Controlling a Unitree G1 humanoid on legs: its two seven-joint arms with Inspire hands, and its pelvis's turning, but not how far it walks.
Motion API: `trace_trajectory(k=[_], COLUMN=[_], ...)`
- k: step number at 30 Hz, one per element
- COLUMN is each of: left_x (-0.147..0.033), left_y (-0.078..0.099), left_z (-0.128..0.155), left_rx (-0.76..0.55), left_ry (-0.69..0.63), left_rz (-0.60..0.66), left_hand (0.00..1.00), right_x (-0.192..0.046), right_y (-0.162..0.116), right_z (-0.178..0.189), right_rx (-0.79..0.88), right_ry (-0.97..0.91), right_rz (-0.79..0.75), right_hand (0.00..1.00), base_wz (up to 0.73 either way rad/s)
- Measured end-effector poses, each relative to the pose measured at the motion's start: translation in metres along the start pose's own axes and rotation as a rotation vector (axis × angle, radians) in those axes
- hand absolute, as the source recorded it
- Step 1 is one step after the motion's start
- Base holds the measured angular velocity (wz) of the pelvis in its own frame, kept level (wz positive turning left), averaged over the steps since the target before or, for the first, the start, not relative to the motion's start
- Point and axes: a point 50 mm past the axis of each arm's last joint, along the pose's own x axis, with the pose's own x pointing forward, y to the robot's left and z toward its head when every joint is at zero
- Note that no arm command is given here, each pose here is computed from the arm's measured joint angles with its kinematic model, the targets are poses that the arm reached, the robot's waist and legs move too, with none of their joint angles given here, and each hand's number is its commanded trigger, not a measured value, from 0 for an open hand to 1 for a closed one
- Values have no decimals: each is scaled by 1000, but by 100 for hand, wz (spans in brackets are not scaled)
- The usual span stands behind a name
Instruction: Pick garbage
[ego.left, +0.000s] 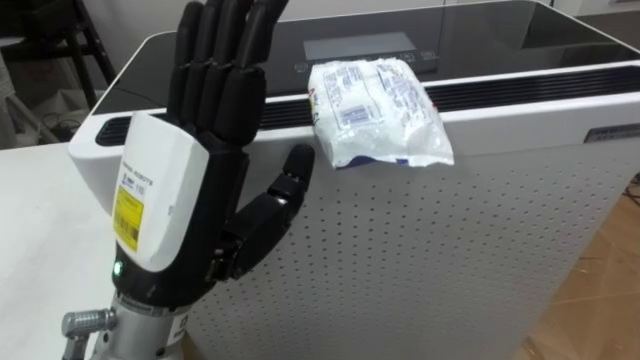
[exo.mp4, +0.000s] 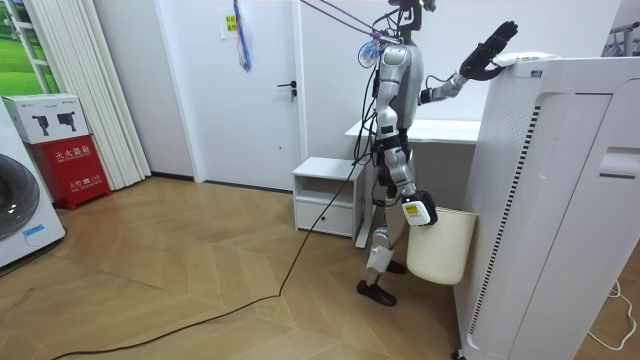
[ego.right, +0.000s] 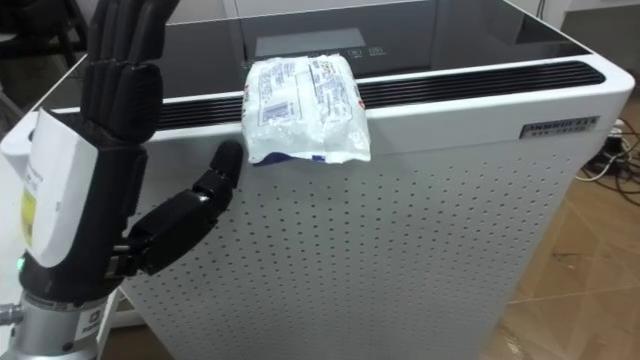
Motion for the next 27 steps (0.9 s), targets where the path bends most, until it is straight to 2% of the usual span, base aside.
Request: trace_trajectory(k=[11,18,19,20,27], left_x=[2,2,3,5,10], left_y=[-6,-19,-20,-21,-25], left_z=[7,22,25,27,33], left_rx=[-38,-108,-120,-125,-151], left_ry=[-27,-67,-81,-92,-122], left_rz=[-15,-120,-128,-132,-143], left_hand=[0,0,95,100,100], right_x=[4,6,6,6,6], right_y=[0,5,5,5,6], right_z=[3,5,5,5,7], right_rx=[0,5,5,4,5], right_ry=[16,16,15,15,11], right_rz=[-9,-3,-2,-2,0], right_hand=[100,100,100,100,100], base_wz=[0,0,0,0,-1])
